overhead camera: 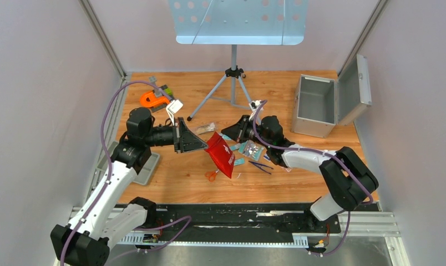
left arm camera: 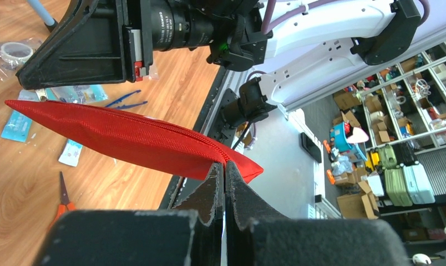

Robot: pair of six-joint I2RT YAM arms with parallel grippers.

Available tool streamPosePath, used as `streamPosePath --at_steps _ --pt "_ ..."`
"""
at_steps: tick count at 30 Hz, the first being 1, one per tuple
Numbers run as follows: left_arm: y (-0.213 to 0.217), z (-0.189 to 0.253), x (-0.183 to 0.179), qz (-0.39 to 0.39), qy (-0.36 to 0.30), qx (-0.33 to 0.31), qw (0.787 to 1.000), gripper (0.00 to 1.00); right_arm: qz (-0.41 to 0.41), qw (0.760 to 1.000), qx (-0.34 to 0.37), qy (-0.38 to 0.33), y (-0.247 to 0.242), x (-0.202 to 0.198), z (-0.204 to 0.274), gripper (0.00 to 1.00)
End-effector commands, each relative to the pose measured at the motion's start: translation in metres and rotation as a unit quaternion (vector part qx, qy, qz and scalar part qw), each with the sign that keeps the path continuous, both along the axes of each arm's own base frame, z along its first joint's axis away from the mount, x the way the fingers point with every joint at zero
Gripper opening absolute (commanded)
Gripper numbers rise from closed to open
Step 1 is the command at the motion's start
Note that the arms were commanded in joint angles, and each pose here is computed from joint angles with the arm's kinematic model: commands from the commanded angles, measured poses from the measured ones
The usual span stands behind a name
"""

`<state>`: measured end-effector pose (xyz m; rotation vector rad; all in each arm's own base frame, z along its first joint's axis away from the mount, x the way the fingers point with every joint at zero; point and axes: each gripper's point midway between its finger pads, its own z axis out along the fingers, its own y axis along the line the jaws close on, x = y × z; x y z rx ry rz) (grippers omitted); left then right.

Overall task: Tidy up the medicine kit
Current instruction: Zip the medicine pouch at the center of the board.

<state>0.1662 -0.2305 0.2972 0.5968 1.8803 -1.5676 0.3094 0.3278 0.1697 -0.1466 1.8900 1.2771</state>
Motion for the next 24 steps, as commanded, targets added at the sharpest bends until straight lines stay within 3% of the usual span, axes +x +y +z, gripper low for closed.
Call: streamPosePath --at_steps 1,18,24 --pt "0.004 0.063 -0.041 -0.074 -0.112 -0.050 0.990 0.00 -0.079 0.995 -0.065 0.017 -0.032 0.028 -0.034 0.00" --pt "0.006 0.028 -0.028 -0.038 -0.091 -0.010 0.995 0.00 -0.150 0.987 -0.045 -0.042 -0.086 0.030 0.031 0.00" --pt "0.004 0.028 -0.022 -0.039 -0.091 -0.013 0.995 0.00 -0.150 0.987 -0.047 -0.039 -0.091 0.025 0.030 0.00"
